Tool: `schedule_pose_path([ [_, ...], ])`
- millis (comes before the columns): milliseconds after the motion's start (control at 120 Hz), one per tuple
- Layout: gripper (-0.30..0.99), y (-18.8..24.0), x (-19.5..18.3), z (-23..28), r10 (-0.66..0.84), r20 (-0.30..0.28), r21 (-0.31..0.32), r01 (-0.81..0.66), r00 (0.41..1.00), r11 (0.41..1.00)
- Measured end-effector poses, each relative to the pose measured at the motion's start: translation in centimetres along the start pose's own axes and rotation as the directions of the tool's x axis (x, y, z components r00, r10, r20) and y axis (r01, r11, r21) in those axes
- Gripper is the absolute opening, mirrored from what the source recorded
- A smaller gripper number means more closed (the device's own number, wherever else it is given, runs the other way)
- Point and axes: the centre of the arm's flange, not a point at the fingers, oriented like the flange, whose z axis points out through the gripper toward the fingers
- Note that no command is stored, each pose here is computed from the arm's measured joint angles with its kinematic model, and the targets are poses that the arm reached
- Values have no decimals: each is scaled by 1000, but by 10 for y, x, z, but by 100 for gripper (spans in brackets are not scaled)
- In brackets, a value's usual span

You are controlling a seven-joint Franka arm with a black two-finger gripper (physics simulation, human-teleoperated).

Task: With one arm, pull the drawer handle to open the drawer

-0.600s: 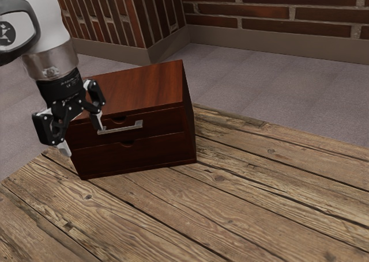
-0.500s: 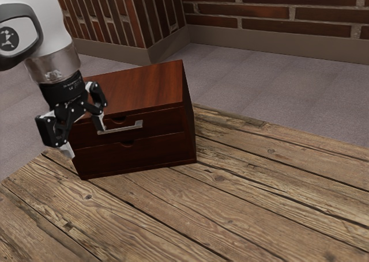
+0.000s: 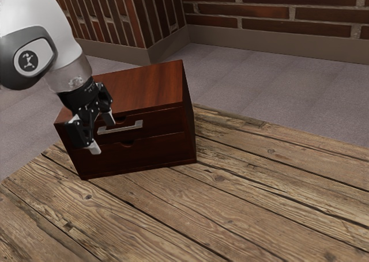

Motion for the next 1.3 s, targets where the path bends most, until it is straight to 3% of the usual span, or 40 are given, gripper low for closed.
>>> schedule_pose_path([
  [333, 69, 28, 19, 23, -156, 5, -25, 156, 988, 987],
  [692, 69, 59, 40, 54, -221, 3, -50, 221, 975, 974],
  [1200, 69, 82, 29, 63, -185, 21, -103, 186, 983, 977],
  [1300, 58, 84, 31, 65, -185, 24, -110, 186, 982, 976],
])
